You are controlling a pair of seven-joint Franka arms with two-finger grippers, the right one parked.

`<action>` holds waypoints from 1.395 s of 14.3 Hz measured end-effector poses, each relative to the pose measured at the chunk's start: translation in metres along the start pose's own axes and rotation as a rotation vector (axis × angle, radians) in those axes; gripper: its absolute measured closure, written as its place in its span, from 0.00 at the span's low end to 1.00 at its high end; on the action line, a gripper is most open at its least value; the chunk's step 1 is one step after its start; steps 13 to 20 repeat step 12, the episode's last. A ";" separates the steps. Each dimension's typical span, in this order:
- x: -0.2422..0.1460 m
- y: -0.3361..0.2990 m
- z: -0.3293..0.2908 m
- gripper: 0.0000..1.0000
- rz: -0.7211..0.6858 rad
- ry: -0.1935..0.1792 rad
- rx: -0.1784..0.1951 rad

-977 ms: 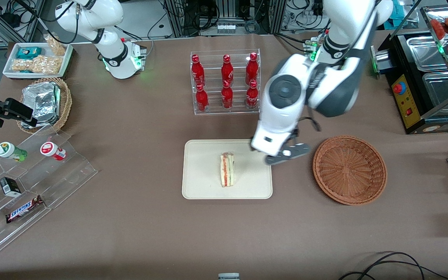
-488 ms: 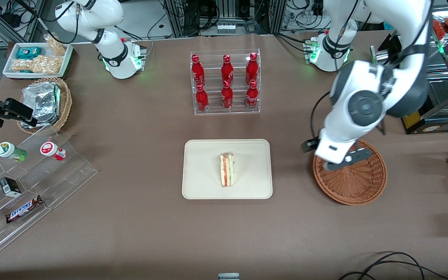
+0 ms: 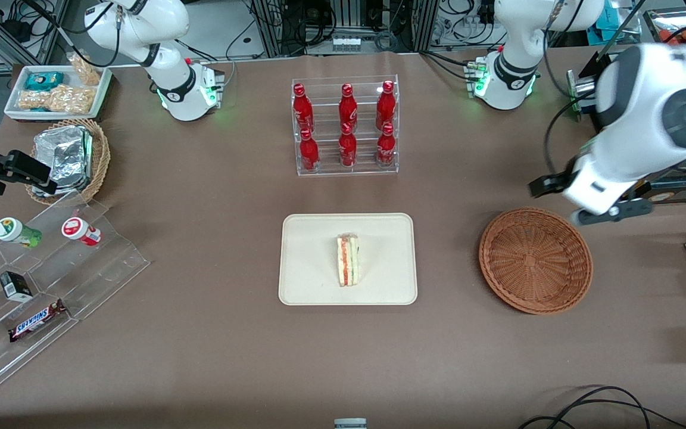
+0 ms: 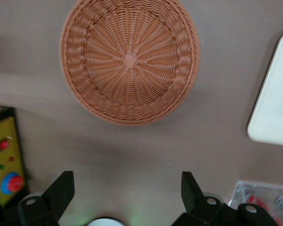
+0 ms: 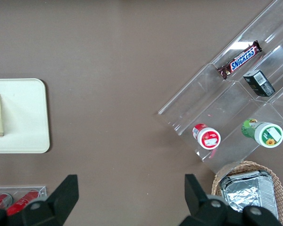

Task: Place sandwich from basket to tray

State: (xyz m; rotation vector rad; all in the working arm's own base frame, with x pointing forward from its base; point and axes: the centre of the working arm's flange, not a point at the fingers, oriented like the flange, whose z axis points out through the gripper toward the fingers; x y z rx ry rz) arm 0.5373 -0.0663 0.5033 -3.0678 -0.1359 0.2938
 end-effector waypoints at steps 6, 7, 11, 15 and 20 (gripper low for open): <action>-0.002 -0.018 -0.031 0.00 0.169 0.054 -0.010; -0.001 -0.023 -0.039 0.00 0.180 0.072 -0.012; 0.003 -0.044 -0.070 0.00 0.160 0.136 -0.023; 0.003 -0.049 -0.072 0.00 0.152 0.141 -0.025; 0.003 -0.049 -0.072 0.00 0.152 0.141 -0.025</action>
